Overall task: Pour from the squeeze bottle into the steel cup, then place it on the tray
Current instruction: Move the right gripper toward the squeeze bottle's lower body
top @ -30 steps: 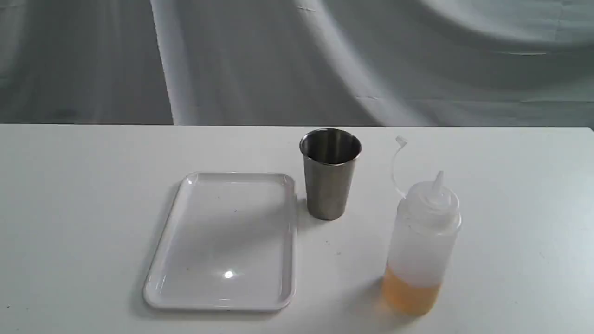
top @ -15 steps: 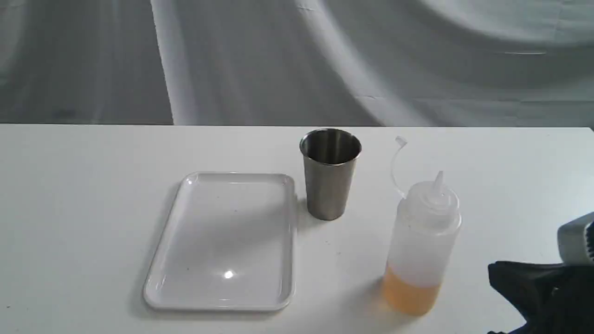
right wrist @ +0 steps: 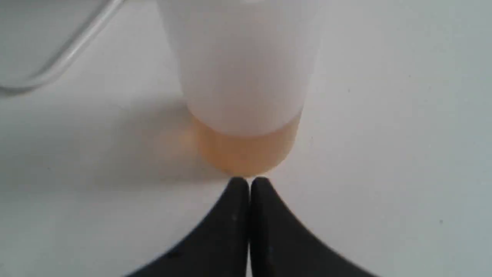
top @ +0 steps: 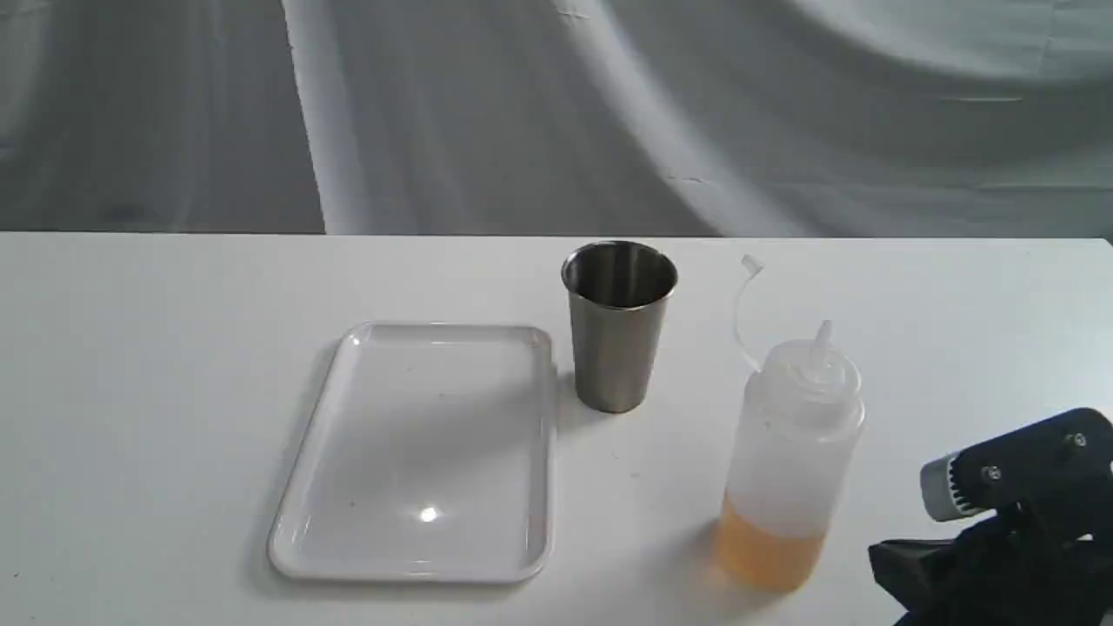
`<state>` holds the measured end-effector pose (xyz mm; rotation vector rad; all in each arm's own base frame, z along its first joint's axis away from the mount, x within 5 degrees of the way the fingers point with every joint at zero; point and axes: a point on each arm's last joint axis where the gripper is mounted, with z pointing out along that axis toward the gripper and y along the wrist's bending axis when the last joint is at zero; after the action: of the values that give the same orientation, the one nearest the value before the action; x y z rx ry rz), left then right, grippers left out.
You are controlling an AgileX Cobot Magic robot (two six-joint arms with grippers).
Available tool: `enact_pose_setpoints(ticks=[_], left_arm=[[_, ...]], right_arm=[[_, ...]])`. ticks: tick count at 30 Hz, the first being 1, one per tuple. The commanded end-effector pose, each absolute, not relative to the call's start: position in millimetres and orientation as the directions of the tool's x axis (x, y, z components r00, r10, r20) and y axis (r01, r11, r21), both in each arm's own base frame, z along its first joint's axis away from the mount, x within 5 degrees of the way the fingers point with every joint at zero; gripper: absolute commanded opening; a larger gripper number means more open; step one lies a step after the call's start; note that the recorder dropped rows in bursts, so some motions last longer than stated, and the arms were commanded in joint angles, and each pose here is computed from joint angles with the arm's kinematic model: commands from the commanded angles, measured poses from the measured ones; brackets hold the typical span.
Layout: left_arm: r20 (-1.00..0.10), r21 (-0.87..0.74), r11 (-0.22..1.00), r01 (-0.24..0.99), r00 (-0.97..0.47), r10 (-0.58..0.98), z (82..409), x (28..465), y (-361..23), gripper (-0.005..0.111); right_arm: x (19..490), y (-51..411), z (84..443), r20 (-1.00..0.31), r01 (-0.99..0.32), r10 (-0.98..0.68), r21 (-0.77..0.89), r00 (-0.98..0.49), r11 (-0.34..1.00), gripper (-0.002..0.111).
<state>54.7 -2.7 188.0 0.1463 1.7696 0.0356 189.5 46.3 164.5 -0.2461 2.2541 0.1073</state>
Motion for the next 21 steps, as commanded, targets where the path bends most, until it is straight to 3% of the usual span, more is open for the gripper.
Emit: enact_pose_setpoints(ticks=[1, 6, 9, 12, 17, 19, 21], left_arm=[[-0.975, 0.104, 0.991, 0.081, -0.188, 0.117, 187.4, 54.6, -2.9, 0.008], [-0.975, 0.104, 0.991, 0.081, -0.188, 0.117, 187.4, 54.6, -2.9, 0.008], [-0.975, 0.104, 0.991, 0.081, -0.188, 0.117, 187.4, 54.6, -2.9, 0.008], [-0.975, 0.104, 0.991, 0.081, -0.188, 0.117, 187.4, 54.6, -2.9, 0.008], [-0.975, 0.104, 0.991, 0.081, -0.188, 0.117, 187.4, 54.6, -2.9, 0.008], [-0.975, 0.104, 0.991, 0.081, -0.188, 0.117, 187.4, 54.6, -2.9, 0.008], [-0.975, 0.104, 0.991, 0.081, -0.188, 0.117, 187.4, 54.6, -2.9, 0.008]], right_arm=[[190.0, 46.9, 162.3, -0.772, -0.218, -0.149, -0.014, -0.617, 0.976, 0.000], [190.4, 46.8, 162.7, -0.776, -0.210, -0.138, -0.007, -0.615, 0.978, 0.000], [189.6, 46.9, 161.8, -0.768, -0.212, -0.140, -0.006, -0.625, 0.977, 0.007], [187.0, 46.9, 158.9, -0.741, -0.217, -0.146, -0.001, -0.656, 0.976, 0.028], [186.3, 46.9, 158.1, -0.732, -0.213, -0.141, 0.005, -0.666, 0.977, 0.088], [187.2, 46.6, 159.0, -0.741, -0.198, -0.123, 0.014, -0.660, 0.980, 0.099], [187.5, 46.1, 159.3, -0.744, -0.175, -0.093, 0.032, -0.662, 0.984, 0.103]])
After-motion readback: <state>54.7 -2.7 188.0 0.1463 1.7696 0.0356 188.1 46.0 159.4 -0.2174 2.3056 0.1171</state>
